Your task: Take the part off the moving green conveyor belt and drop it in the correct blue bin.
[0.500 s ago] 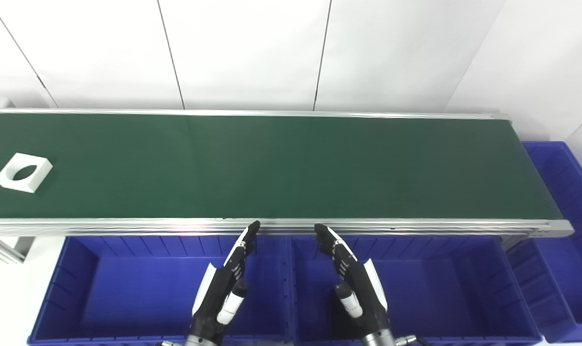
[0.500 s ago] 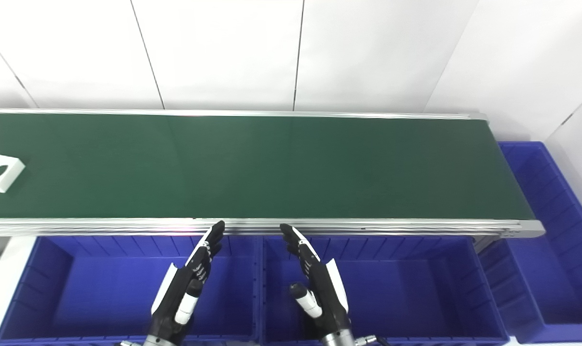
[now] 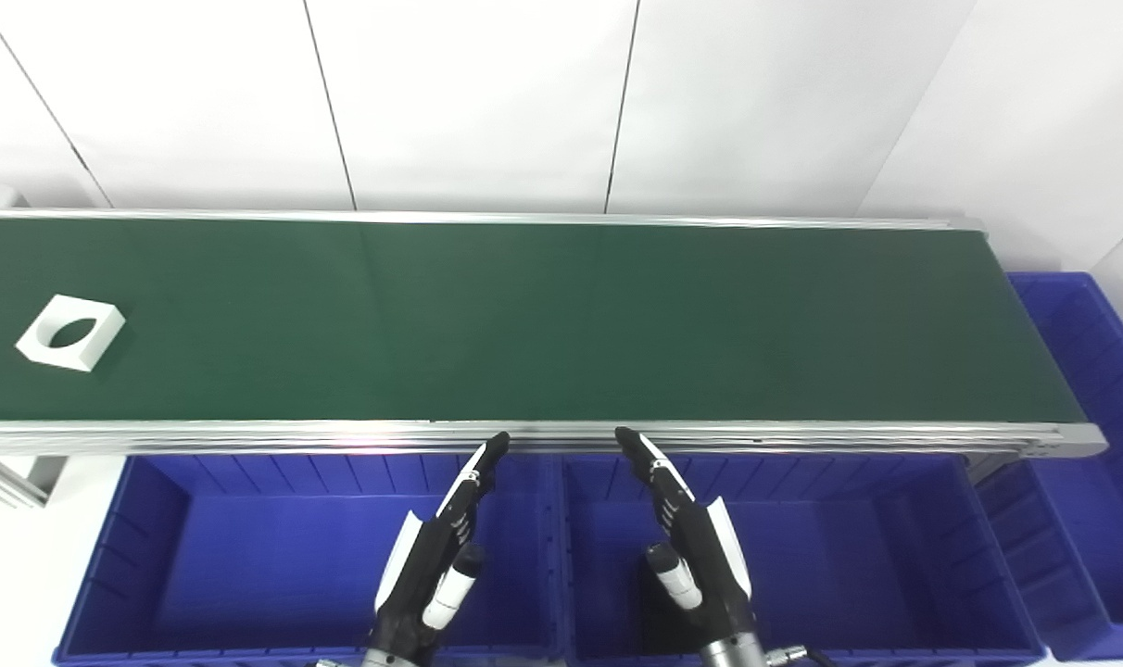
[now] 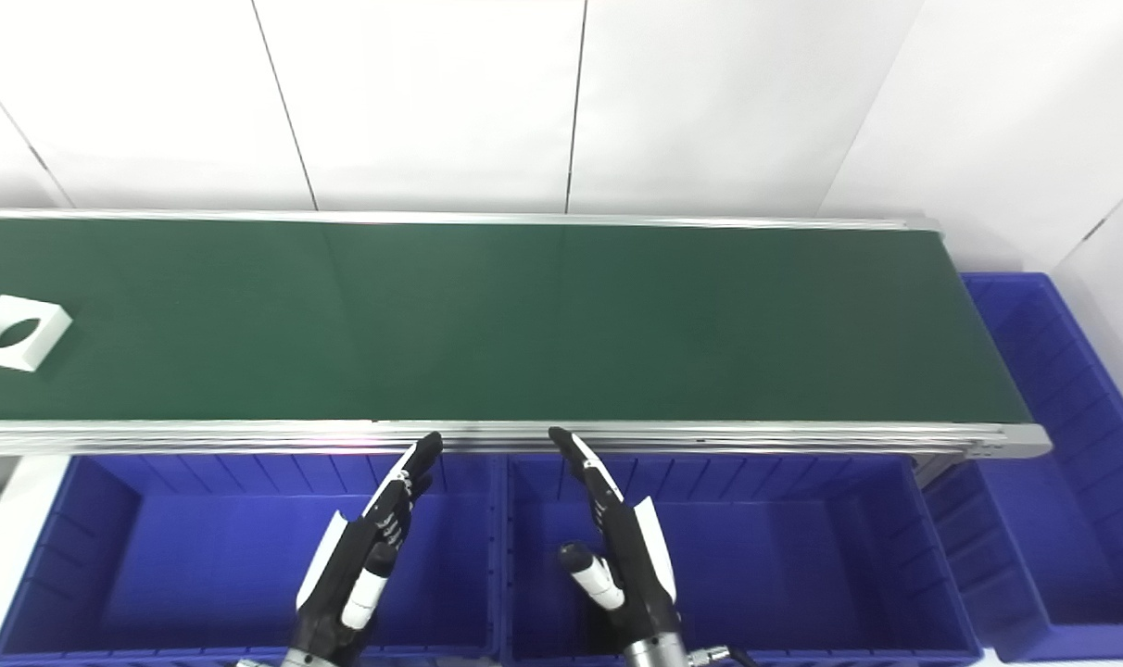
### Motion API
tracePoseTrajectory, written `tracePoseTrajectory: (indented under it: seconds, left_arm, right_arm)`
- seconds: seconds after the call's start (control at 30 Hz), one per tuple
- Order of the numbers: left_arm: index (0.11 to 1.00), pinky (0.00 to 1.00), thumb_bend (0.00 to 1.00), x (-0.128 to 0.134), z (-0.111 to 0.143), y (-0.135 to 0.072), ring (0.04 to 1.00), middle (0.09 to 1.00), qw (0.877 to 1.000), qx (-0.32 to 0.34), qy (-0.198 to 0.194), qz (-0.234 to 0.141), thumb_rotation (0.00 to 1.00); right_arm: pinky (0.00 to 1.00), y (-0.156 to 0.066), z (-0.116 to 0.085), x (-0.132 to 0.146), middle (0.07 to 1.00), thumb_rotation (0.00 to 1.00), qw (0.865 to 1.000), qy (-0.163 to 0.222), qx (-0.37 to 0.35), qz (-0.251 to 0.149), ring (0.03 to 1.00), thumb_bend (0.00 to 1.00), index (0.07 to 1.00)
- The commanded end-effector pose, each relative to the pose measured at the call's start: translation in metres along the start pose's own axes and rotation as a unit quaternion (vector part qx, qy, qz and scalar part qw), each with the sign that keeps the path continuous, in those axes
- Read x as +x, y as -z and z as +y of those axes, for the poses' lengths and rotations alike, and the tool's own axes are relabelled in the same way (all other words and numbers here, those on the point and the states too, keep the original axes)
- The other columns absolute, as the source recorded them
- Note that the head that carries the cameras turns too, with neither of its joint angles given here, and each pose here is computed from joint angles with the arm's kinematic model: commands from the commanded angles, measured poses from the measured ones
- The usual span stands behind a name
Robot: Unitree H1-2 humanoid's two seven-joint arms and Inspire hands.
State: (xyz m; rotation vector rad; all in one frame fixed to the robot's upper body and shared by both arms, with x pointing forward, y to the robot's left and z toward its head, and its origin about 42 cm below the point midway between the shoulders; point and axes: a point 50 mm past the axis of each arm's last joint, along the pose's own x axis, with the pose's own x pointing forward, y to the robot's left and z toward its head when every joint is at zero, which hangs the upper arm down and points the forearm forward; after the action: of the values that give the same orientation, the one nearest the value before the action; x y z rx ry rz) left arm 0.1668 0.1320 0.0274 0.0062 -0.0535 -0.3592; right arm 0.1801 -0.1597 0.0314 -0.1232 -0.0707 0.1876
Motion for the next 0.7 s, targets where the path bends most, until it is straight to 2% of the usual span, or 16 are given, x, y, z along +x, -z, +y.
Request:
tracePoseTrajectory:
  seconds: [0.0, 0.67]
  left_arm:
    - [0.956, 1.00, 0.79, 0.0058, 0.0000, -0.0081, 1.000, 0.976, 1.000, 0.006, 0.008, -0.026, 1.00]
    - [0.961, 1.00, 0.78, 0.0062, 0.0025, -0.0087, 1.000, 0.982, 1.000, 0.006, 0.009, -0.027, 1.00]
  right_arm:
    - [0.96, -0.0110, 0.0003, 0.0073, 0.928, 1.00, 0.999, 0.006, 0.006, -0.042, 0.953, 1.00, 0.907]
    - [0.95, -0.0103, 0.0022, 0.0067, 0.927, 1.00, 0.999, 0.004, 0.003, -0.043, 0.947, 1.00, 0.904]
